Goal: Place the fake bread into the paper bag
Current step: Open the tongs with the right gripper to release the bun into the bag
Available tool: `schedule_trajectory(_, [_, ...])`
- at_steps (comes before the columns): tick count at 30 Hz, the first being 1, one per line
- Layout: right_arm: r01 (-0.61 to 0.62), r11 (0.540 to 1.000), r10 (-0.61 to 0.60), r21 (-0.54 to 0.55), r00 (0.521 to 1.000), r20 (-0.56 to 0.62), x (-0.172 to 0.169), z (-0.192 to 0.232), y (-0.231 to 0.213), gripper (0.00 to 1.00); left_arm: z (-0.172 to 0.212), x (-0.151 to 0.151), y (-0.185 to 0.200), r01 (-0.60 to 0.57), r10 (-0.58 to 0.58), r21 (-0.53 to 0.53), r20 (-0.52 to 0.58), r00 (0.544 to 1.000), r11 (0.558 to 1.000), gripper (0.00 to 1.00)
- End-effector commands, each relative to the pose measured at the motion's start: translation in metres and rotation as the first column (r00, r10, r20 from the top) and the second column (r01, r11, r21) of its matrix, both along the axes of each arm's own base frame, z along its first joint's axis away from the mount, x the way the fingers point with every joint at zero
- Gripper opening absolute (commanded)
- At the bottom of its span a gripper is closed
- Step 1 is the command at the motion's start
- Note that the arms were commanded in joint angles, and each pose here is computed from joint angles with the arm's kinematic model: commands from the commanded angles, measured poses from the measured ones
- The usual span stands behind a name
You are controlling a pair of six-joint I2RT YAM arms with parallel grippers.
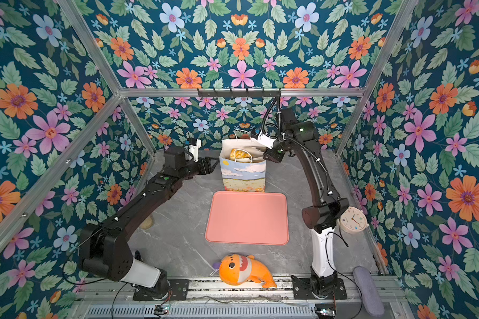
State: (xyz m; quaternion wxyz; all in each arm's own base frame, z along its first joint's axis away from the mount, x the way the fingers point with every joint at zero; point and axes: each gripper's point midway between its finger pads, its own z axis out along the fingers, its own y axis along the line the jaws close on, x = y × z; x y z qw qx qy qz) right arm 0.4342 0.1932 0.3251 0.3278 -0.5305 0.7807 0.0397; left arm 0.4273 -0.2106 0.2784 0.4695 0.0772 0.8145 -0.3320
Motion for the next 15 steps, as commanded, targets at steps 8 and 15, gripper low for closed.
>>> schedule_trajectory(8, [0.012,0.999,-0.014,0.04,0.998,0.055,-0.01,0.028,-0.001,0.5,0.012,0.003,0.002,-0.008,0.007,0.007,0.048,0.999,1.0,0.67])
schedule_trajectory(15, [0.051,0.997,-0.054,0.058,0.997,0.052,-0.026,0.043,-0.009,0.49,0.016,0.002,0.002,-0.006,0.006,0.003,0.056,0.998,1.0,0.67])
